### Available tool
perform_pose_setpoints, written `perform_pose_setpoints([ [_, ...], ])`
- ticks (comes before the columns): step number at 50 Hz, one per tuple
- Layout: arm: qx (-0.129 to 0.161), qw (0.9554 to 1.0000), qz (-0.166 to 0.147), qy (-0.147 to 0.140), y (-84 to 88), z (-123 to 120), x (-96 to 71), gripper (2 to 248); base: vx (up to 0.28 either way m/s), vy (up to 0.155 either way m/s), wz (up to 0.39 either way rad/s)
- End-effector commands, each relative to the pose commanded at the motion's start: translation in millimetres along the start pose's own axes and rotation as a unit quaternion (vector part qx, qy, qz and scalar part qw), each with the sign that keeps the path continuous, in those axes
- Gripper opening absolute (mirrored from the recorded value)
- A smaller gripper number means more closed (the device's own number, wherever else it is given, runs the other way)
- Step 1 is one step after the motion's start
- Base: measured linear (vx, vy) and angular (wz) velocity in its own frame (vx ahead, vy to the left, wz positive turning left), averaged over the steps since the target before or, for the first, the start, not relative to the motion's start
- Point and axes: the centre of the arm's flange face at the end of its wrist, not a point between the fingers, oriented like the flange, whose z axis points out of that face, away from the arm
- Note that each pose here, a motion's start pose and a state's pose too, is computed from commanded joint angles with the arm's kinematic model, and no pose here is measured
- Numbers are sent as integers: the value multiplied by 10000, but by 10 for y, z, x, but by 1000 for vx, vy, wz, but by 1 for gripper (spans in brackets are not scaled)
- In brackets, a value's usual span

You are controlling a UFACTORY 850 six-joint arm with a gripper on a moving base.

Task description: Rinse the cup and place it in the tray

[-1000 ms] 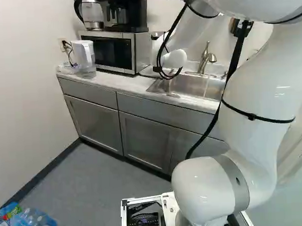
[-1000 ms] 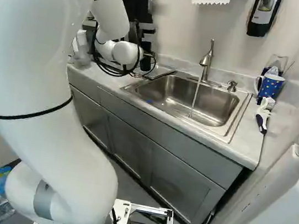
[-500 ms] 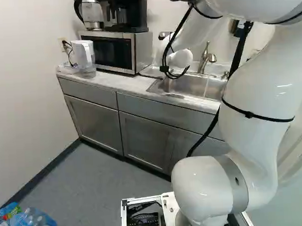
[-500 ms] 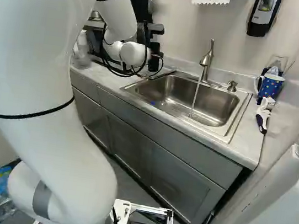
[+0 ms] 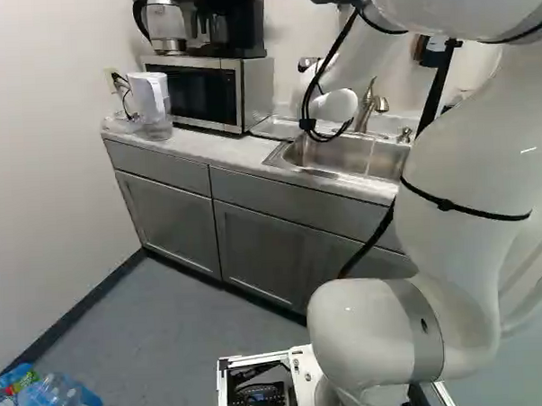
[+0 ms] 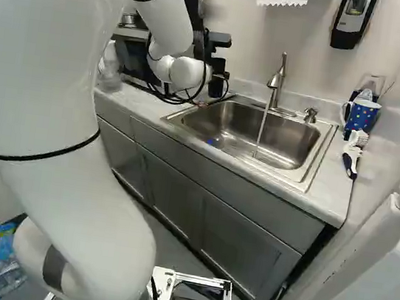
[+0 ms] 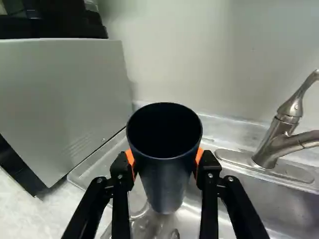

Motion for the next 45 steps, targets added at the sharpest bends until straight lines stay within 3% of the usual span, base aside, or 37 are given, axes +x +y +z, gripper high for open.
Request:
perform_pose_setpoints([
  [16,-222,9997,42,-20,237,-134,-34,126,0,0,0],
  [45,-555,9979,124,-325,559,-421,-384,126,0,0,0],
])
